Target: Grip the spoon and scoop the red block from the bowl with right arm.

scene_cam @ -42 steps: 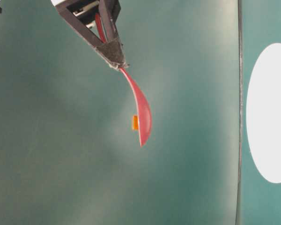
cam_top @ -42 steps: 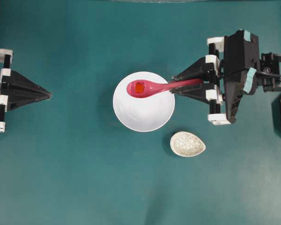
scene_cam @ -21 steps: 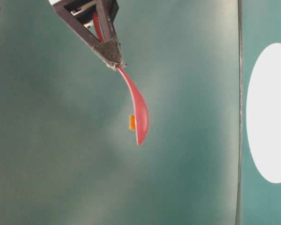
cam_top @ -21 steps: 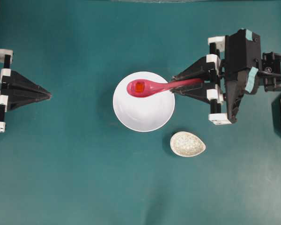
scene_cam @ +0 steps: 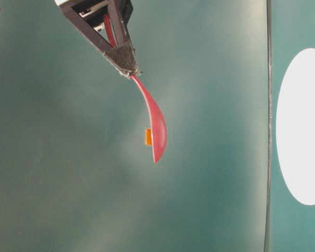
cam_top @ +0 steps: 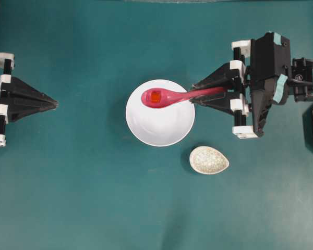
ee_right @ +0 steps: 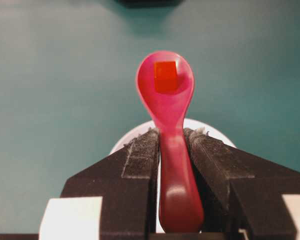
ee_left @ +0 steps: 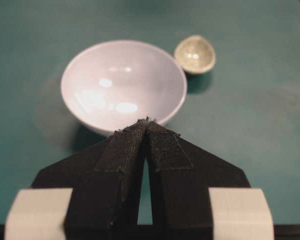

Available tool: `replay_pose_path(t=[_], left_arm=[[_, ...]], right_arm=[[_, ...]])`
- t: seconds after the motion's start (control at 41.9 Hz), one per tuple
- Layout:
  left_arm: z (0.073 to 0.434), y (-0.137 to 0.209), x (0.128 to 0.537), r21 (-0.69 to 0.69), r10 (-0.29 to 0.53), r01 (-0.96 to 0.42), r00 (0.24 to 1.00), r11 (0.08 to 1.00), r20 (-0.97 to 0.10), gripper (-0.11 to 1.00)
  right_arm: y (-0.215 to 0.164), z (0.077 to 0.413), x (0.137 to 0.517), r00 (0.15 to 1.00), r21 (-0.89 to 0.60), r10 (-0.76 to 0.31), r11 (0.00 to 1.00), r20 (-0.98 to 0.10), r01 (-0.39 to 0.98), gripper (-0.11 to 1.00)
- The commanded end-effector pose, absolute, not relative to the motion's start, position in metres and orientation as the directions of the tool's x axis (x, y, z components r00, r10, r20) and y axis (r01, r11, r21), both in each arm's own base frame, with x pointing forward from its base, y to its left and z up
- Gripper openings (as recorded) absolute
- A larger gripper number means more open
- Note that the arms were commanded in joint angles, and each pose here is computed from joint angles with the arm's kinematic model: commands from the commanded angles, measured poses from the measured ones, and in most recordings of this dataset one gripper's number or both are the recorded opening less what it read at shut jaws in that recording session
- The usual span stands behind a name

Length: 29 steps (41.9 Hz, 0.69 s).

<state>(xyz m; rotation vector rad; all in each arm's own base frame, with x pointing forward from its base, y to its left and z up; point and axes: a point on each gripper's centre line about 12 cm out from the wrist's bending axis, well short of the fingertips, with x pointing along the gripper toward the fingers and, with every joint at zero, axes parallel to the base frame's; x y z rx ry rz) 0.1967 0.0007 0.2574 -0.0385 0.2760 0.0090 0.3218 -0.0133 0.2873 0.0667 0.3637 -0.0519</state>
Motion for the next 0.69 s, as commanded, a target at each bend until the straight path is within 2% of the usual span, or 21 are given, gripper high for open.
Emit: replay_pose_path(t=[0.0,0.668], left_arm=[[0.2646,0.0004,0.1994,-0.037,0.002,-0.012,0.969,0.999,-0.249,0.0],[0.2655,0.0004,0.1996,-0.036,0.002,-0.011,0.969,0.999,-0.246,0.0]], right_arm=[[-0.0149,0.3068,0.3234,0.953,0.06,-0.044,0.996,-0.301,0.065,0.24],[-0.0149,0.3063,0.3232,0.951,0.06,-0.044,0.996,-0.305,0.065,0.25]])
